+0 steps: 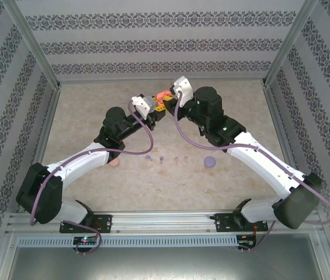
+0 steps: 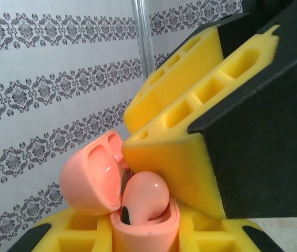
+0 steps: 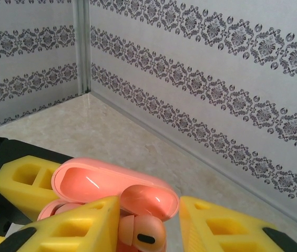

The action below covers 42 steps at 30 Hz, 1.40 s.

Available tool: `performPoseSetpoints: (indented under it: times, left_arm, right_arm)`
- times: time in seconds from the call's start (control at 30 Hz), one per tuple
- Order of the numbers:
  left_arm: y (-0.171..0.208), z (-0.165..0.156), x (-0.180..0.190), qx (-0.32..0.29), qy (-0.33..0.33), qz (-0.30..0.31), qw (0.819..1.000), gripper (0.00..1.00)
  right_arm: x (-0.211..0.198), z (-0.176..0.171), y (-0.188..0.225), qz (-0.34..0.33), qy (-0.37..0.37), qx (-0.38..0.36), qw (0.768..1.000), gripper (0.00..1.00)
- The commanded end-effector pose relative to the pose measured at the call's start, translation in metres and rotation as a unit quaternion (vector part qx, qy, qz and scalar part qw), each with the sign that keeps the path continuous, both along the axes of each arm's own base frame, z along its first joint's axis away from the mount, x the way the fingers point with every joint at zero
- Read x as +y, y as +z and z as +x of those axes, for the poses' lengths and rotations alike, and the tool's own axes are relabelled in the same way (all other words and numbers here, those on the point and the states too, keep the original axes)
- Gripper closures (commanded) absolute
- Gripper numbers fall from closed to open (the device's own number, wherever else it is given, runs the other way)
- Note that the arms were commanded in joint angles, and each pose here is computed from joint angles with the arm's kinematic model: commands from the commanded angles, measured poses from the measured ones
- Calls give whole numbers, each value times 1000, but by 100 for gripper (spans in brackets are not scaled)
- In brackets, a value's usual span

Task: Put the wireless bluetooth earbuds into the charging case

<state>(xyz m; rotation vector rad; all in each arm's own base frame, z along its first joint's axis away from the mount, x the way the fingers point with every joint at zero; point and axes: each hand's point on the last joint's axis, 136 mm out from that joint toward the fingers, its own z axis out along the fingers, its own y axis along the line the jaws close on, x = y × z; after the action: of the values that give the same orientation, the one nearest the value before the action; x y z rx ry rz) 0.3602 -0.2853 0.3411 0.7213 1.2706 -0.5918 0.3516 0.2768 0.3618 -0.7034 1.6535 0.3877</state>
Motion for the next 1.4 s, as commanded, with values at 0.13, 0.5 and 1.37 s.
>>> performPoseSetpoints:
  times: [0.13,0.5,1.37]
  left_arm:
    - [34,-4,0,-50,4,-29,998,100]
    - [33,-3,0,-50,5,-28,998,100]
    - [29,2,0,-52,15,-22,998,100]
  right_arm:
    - [5,-18,-31,-21,27,46,998,56]
    - [-2,-17,-28,-19,14,45,999,53]
    - [-12,-32,-28,13,25,71,997,53]
